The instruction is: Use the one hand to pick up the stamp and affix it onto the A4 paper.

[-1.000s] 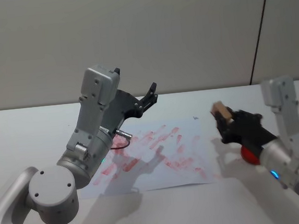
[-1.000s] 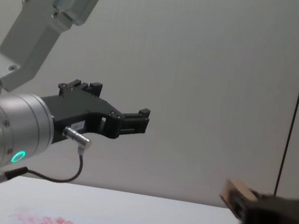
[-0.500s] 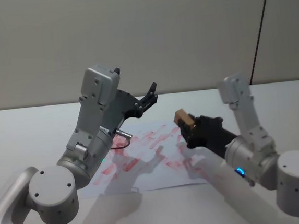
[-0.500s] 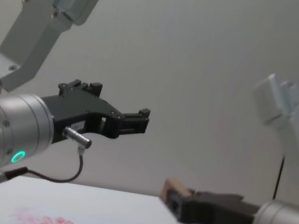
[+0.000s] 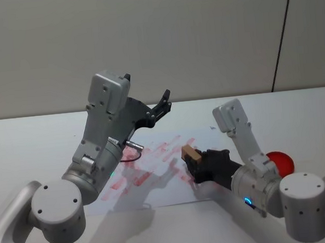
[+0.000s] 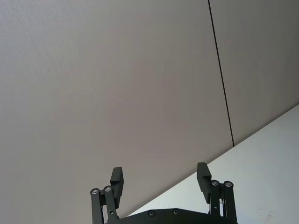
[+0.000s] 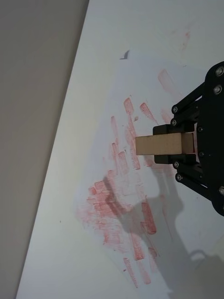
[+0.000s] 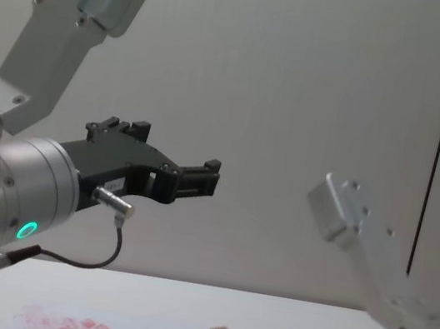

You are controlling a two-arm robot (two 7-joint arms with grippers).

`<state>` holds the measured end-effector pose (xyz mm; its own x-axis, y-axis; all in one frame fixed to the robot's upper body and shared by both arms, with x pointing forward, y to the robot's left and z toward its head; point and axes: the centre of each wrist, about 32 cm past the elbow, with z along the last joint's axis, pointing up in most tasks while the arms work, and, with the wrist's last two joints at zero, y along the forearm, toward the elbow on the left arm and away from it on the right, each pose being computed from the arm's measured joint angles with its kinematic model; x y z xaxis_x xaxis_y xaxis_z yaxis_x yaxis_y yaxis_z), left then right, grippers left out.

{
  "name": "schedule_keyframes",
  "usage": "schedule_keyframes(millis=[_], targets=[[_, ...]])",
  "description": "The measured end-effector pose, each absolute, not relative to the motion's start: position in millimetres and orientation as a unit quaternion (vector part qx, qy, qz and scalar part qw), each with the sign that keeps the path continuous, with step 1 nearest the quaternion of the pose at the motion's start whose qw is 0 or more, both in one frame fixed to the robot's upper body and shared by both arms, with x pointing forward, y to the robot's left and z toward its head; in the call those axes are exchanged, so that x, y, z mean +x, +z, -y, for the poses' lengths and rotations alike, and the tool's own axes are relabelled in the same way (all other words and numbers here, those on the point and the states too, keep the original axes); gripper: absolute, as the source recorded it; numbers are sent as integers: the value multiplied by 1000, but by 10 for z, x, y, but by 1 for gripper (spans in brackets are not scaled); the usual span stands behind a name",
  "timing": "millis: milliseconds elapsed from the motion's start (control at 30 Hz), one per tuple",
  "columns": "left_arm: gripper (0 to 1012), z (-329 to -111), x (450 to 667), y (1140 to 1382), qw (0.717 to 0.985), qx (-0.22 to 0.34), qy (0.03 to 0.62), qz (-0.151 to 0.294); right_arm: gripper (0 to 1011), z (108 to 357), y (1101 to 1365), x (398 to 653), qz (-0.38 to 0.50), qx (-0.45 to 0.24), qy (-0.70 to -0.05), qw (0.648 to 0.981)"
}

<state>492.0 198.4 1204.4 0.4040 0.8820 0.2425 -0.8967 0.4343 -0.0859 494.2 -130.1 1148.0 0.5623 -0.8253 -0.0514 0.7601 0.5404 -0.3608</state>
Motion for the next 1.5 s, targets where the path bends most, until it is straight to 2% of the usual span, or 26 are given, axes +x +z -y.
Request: schedule_keyframes(millis=[1133,1333,1500], targets=[[1001,-1984,4920,12044,837,29,531,126,221,1264,11290,4915,-130,-175,-465,858],[1001,-1984,4920,12044,837,29,531,126,220,1264,11302,4908,-129,-162,-467,860],[1001,-1984,4920,12044,837,29,531,126,221,1261,11418,4916,-120,-127,-468,866]])
